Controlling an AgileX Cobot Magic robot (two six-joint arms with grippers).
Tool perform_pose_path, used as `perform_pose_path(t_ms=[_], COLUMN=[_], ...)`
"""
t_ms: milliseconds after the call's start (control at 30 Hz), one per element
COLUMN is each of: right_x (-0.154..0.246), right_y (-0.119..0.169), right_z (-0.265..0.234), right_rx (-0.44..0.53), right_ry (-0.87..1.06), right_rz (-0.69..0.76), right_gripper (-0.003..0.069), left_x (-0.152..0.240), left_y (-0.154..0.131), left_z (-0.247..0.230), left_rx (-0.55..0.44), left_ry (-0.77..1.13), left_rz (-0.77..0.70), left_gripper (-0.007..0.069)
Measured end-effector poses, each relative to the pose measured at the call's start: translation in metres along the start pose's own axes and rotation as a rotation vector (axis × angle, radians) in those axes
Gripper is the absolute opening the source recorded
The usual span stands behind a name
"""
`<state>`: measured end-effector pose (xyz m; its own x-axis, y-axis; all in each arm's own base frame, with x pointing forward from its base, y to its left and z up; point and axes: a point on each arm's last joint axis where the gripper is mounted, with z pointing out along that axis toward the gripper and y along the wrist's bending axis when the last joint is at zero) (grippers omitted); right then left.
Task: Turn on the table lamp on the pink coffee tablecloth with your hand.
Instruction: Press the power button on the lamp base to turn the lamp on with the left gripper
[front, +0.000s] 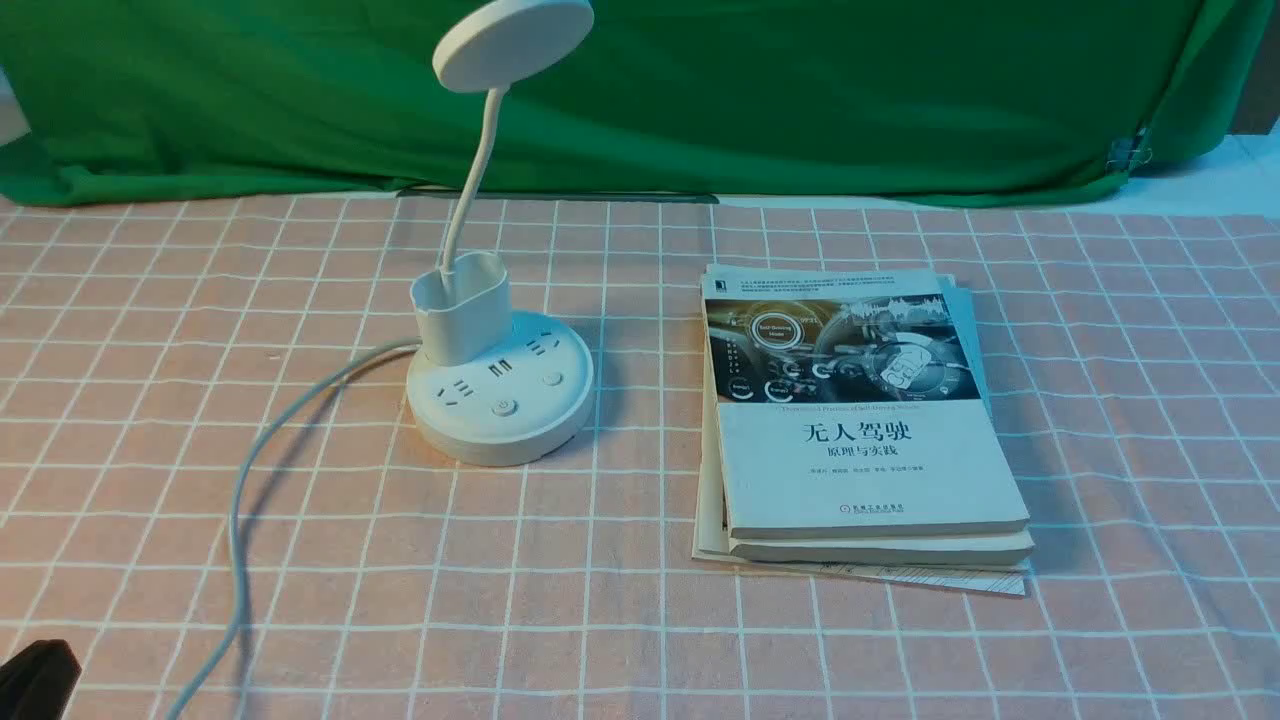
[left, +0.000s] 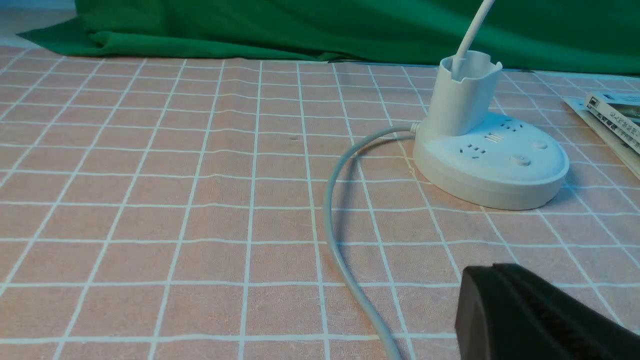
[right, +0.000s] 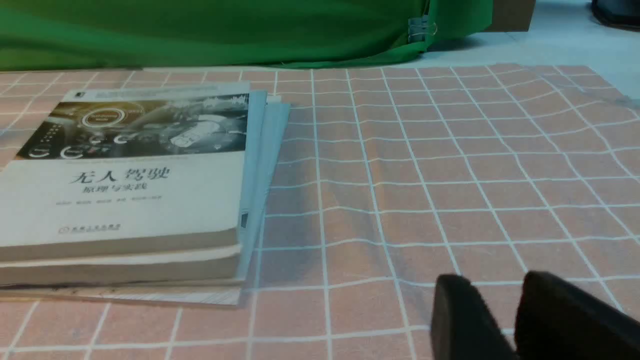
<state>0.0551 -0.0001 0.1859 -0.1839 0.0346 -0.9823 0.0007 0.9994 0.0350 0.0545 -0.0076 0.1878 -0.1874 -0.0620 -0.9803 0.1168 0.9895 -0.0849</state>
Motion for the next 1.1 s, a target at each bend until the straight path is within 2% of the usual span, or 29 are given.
perform_pose_path(t_ms=[1100], right_x=[0.0000], right_y=[0.0000], right_z=[0.0000], right_rx=[0.000], right_ry=[0.000], right_rz=[0.000], right_gripper=[0.0238], left_x=[-0.0017], left_y=[0.0007], left_z=[0.0000], left_rx=[-0.008], left_ry=[-0.018], left_rz=[0.035], left_gripper=[0.0001])
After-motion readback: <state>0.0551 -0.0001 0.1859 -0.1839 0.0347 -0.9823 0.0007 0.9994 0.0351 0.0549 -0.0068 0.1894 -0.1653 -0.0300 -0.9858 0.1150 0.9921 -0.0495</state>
